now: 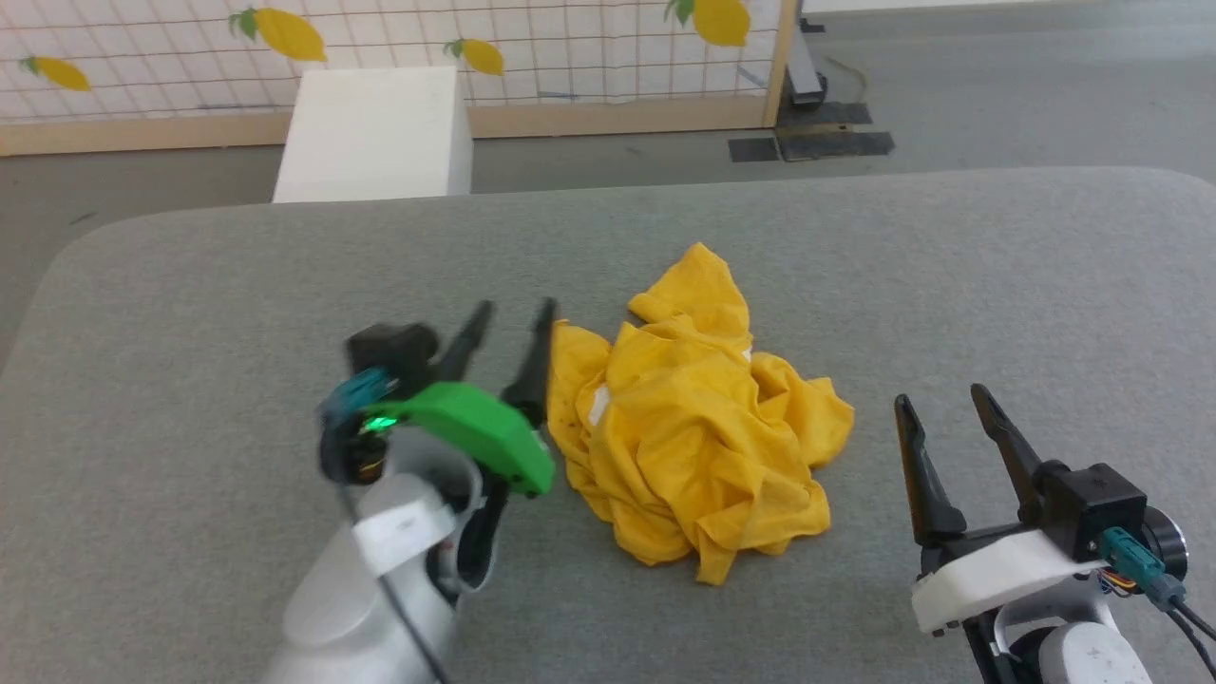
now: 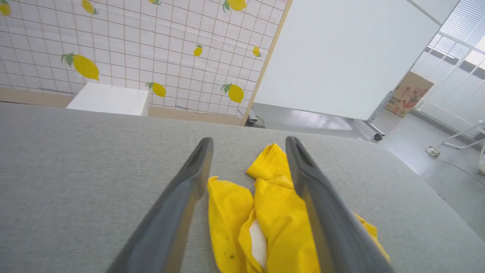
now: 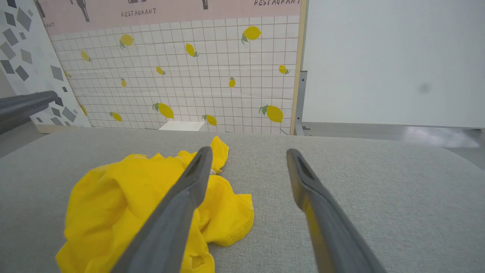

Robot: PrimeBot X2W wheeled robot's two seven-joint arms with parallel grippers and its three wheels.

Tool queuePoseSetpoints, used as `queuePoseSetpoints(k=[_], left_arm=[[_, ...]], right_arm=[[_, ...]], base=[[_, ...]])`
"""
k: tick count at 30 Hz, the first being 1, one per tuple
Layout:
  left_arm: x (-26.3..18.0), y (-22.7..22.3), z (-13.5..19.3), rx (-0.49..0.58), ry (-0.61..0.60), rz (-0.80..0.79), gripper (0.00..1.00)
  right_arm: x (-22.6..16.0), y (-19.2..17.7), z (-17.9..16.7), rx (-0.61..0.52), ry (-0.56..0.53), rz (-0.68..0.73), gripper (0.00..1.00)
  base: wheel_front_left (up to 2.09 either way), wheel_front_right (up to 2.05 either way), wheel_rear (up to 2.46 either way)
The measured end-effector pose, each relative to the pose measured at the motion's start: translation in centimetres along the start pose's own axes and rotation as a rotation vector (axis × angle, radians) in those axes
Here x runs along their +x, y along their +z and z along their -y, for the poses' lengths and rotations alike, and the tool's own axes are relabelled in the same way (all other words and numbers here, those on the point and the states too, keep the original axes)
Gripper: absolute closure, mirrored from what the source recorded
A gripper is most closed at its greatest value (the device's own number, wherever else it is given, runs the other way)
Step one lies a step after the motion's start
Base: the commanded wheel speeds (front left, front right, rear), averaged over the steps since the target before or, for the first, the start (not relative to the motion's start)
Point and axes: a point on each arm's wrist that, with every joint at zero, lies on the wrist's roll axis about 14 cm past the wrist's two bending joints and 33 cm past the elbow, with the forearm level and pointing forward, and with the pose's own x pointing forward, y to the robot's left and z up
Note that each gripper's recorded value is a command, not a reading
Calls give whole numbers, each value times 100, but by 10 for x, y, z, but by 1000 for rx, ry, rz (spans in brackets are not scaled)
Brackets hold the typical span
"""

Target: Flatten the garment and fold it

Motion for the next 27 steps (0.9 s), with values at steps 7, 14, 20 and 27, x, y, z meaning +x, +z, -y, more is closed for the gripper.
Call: queuePoseSetpoints(k=[7,14,20,27], left_arm=[[-45,35,-56,55,161,184,0],[-80,56,-90,115,275,280,0],[-90,47,-109,106,341,277,0],[-96,32,-124,79,383,248,0]], right_arm=[[13,-1,-34,-4,104,-27,0],[46,-25,-71,33,216,-245,0],[73,-55,-83,14,255,-497,0],[81,-100,-96,-21,300,-808,28]], base=[[0,0,0],[0,0,0],[0,0,0],[0,0,0]])
